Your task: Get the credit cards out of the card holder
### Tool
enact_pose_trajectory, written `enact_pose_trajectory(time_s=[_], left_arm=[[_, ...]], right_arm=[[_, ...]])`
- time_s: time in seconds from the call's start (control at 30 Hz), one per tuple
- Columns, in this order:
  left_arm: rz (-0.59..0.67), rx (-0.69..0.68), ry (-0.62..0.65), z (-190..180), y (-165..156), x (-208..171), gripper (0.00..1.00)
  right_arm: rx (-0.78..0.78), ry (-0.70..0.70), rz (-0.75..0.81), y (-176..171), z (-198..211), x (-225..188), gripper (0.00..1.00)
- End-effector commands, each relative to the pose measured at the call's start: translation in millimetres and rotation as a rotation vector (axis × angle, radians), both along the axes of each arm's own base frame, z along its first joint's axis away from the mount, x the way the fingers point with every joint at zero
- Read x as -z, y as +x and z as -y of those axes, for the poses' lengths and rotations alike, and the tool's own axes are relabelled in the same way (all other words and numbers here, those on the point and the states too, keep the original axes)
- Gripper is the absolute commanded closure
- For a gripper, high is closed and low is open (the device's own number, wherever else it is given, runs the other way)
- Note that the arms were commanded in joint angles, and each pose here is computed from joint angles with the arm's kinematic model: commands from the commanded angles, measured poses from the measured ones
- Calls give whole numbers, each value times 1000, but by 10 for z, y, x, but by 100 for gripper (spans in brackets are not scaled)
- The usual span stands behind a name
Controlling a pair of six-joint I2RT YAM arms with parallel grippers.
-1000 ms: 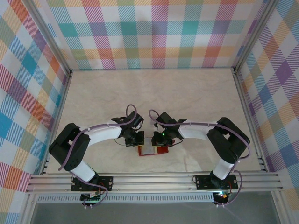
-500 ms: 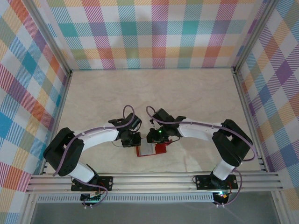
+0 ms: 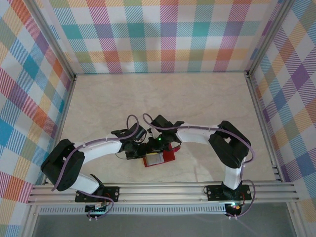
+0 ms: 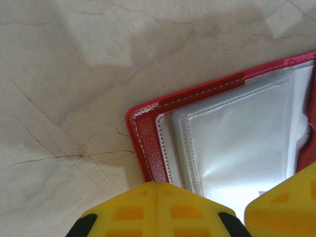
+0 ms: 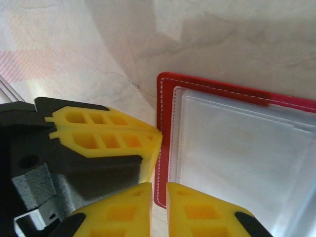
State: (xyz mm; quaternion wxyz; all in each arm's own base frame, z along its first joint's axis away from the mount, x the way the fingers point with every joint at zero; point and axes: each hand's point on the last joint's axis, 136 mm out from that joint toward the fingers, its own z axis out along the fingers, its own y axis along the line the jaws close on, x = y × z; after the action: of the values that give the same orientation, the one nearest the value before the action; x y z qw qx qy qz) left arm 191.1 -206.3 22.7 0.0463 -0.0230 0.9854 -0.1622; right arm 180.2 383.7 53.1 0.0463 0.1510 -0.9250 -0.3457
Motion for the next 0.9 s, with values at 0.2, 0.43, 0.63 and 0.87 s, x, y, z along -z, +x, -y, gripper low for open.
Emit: enact_pose_trajectory(time_s=[0.2, 0.43, 0.63, 0.87], left_arm=[[-46, -22, 9, -50, -62, 198, 96], [-63, -32, 26, -132, -109, 277, 97], [-68, -26, 32, -157, -120, 290, 97], [-74, -9, 17, -119, -114, 315, 96]], right_arm=[[-19, -113, -42, -79, 93, 286, 85], [17, -238, 6, -38, 343, 396, 85], [29, -276, 46, 8, 430, 363, 77], [40, -309, 140, 124, 512, 185, 61]])
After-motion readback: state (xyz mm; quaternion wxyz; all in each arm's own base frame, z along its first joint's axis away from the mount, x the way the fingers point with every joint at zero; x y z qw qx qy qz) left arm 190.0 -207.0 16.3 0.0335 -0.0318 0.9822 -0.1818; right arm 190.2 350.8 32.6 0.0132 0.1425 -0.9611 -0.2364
